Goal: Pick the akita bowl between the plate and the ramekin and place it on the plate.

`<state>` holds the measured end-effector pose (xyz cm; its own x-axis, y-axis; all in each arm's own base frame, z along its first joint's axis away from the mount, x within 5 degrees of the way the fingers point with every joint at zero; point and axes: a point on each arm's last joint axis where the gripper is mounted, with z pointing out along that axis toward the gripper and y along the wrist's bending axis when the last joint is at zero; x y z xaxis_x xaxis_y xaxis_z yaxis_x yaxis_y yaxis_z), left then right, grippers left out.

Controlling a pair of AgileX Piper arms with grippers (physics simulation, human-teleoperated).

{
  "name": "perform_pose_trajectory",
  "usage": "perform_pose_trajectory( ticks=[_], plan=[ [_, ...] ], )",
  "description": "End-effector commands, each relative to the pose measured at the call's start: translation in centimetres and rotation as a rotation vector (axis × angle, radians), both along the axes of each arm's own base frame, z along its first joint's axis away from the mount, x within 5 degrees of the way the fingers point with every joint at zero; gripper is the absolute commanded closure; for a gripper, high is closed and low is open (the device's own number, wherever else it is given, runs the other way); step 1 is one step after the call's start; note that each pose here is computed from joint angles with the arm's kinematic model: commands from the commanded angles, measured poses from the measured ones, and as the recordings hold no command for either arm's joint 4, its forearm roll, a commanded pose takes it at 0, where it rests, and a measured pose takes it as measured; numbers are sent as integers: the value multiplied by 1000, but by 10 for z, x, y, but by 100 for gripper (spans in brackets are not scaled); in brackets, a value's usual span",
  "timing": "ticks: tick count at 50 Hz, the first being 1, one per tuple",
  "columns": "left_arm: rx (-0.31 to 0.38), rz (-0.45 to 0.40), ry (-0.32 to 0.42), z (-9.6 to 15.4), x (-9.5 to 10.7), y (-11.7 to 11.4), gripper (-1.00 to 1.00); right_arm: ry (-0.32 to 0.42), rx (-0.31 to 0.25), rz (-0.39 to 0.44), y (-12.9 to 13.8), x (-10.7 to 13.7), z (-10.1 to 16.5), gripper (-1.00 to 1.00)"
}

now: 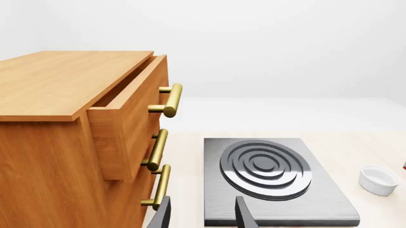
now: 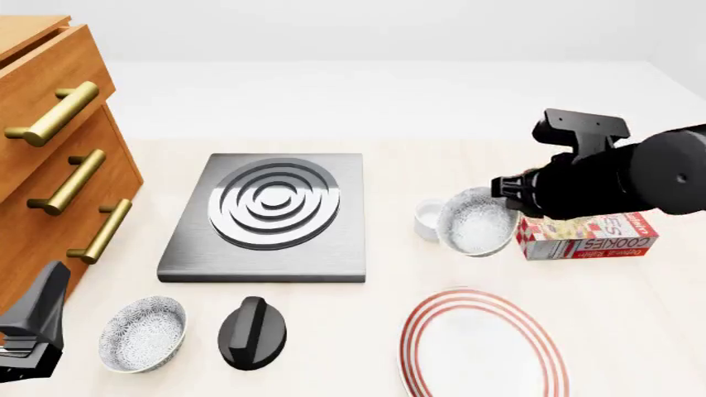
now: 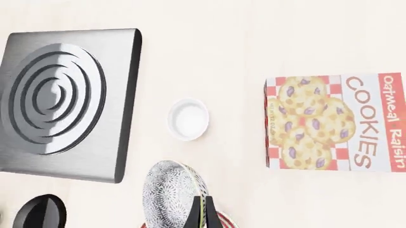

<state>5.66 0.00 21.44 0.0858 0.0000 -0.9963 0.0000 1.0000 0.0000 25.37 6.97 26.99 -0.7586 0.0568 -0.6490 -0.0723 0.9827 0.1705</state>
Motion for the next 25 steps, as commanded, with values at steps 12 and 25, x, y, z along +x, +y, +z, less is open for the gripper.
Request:
perform_pose_trajectory(
  ticks=[12,25],
  plan=[
    [0,0,0,0,0,0,-100,-155,-70,113,-18,-69,80,100],
    [0,0,0,0,0,0,-100,-172,-94,179,-18,-91,83,100]
  ],
)
